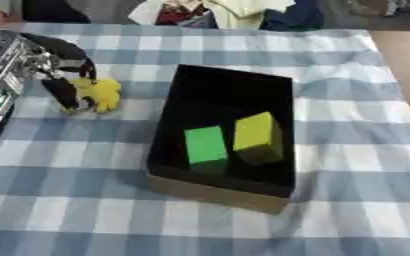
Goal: Pick up objects on the table and place them in the box.
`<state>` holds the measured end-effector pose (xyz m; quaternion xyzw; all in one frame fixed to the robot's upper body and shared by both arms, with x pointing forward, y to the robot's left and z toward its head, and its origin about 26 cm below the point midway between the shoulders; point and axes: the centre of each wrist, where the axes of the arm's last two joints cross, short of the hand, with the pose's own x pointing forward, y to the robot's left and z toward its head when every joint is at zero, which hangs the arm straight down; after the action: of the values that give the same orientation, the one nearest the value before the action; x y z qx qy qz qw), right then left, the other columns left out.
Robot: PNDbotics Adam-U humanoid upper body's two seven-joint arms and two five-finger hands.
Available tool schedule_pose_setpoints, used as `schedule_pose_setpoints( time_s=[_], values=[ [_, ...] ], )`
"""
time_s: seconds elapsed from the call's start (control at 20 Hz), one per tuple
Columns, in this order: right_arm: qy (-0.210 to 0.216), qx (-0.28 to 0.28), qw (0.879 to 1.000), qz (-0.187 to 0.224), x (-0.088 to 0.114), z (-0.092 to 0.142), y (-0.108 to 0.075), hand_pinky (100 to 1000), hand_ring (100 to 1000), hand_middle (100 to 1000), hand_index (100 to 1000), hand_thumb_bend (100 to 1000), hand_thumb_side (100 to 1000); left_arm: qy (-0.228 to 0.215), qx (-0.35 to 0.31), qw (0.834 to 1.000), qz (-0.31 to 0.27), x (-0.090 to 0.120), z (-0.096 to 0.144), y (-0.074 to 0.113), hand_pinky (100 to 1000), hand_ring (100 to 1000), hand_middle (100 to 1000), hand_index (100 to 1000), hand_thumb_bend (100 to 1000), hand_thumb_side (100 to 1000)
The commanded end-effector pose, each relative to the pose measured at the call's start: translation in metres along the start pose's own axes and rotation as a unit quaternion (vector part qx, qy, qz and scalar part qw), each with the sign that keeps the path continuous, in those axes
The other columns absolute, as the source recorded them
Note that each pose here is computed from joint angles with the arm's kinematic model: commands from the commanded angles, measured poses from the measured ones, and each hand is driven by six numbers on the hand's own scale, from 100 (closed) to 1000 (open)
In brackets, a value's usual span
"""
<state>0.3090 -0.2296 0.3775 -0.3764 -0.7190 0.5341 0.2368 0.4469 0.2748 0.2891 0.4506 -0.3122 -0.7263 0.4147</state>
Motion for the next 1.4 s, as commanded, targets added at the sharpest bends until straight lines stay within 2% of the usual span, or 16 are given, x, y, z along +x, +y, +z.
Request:
schedule_pose_setpoints(
  time_s=[0.05, 0.35, 0.4, 0.45, 0.6, 0.75, 1.05, 1.3, 1.4],
  values=[
    [-0.003, -0.017, 1.0, 0.006, 0.002, 0.0034, -0.0099, 980, 956, 856, 940, 164, 1000, 0.01, 0.0, 1.0, -0.014, -0.0057, 0.0034, 0.0026, 875, 905, 820, 930, 303, 434],
    [-0.005, -0.015, 1.0, 0.003, 0.0023, 0.0034, -0.0097, 980, 957, 856, 941, 167, 1000, 0.012, -0.004, 1.0, -0.019, -0.0058, 0.0018, 0.0011, 880, 908, 823, 937, 319, 442],
    [-0.004, -0.015, 1.0, 0.003, 0.0022, 0.0035, -0.0096, 979, 956, 854, 937, 151, 1000, 0.012, -0.004, 1.0, -0.019, -0.0058, 0.0017, 0.0008, 875, 905, 815, 958, 359, 475],
    [-0.003, -0.015, 1.0, 0.001, 0.0016, 0.0036, -0.009, 979, 956, 854, 937, 150, 1000, 0.012, -0.006, 1.0, -0.018, -0.0057, 0.0008, -0.0006, 873, 903, 810, 956, 358, 477],
    [-0.002, -0.012, 1.0, -0.002, 0.0009, 0.0035, -0.0076, 979, 956, 853, 935, 148, 1000, 0.017, -0.004, 1.0, -0.015, -0.0053, 0.0014, -0.0003, 855, 883, 777, 925, 273, 485],
    [-0.001, -0.013, 1.0, -0.004, 0.0006, 0.0039, -0.0076, 978, 955, 851, 932, 150, 1000, 0.023, 0.003, 1.0, -0.017, -0.0041, 0.0044, 0.0026, 831, 856, 739, 887, 227, 477],
    [0.0, -0.02, 1.0, -0.005, 0.0007, 0.0051, -0.0081, 978, 955, 850, 926, 148, 1000, 0.048, 0.03, 0.998, -0.039, -0.0026, 0.0054, 0.0014, 813, 831, 695, 848, 301, 432],
    [0.0, -0.023, 1.0, -0.006, 0.001, 0.0052, -0.0086, 978, 955, 848, 925, 147, 1000, 0.058, 0.061, 0.995, -0.055, -0.0009, 0.0024, -0.0019, 756, 782, 618, 780, 212, 411],
    [-0.001, -0.023, 1.0, -0.007, 0.0011, 0.0051, -0.0084, 978, 955, 849, 924, 146, 1000, 0.058, 0.072, 0.994, -0.057, -0.0006, 0.0015, -0.0021, 717, 755, 584, 751, 196, 376]
  ],
)
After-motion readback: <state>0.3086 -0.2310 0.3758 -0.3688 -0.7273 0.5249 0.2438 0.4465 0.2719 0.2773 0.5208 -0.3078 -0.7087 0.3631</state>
